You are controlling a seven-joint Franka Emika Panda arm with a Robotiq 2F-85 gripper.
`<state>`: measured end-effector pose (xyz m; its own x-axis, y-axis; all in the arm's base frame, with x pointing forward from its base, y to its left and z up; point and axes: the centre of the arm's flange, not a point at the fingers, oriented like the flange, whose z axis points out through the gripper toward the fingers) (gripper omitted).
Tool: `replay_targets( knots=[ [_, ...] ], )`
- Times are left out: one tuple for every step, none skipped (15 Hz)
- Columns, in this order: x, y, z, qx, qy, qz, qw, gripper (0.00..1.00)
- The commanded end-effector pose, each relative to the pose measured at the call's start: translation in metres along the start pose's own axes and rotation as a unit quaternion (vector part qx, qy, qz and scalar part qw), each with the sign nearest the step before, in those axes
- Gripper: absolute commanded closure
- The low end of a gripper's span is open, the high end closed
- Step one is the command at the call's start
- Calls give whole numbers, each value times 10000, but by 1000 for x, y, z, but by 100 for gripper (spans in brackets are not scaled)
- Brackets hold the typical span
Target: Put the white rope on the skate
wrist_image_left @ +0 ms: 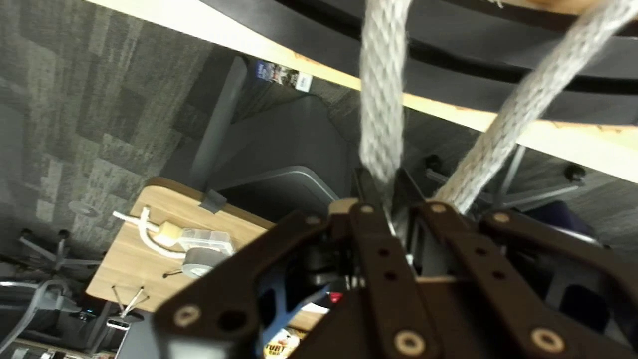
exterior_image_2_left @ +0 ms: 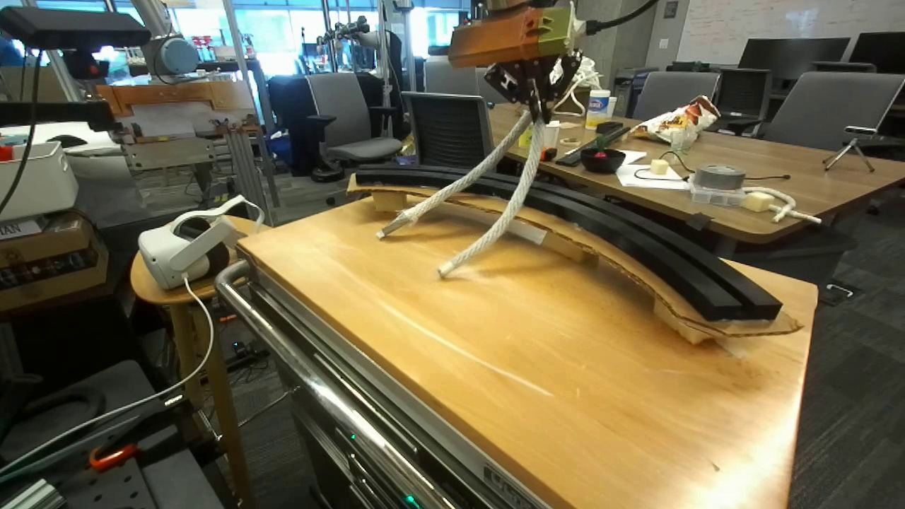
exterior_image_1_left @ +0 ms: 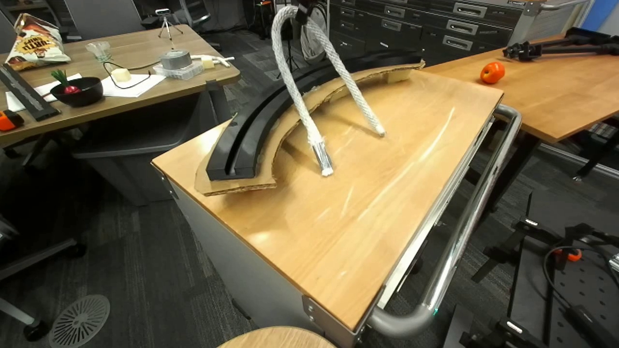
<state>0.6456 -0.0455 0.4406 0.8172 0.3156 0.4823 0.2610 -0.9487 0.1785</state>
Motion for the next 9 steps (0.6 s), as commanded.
replay_targets(
  knots=[
    [20, -22, 39, -813, -520, -347, 9947, 92],
    [20, -24, 47, -1009, -729, -496, 9910, 92],
    [22, -24, 54, -1169, -966, -653, 9863, 92],
    [23, -25, 59, -1328, -1210, -796, 9805, 92],
    [26, -23, 63, -1414, -1500, -956, 9738, 92],
    [28, -23, 67, -1545, -1767, -1081, 9660, 92],
    [29, -22, 69, -1616, -2038, -1220, 9578, 92],
    [30, -20, 70, -1667, -2253, -1324, 9507, 92],
    [32, -19, 71, -1695, -2426, -1394, 9450, 92]
  ],
)
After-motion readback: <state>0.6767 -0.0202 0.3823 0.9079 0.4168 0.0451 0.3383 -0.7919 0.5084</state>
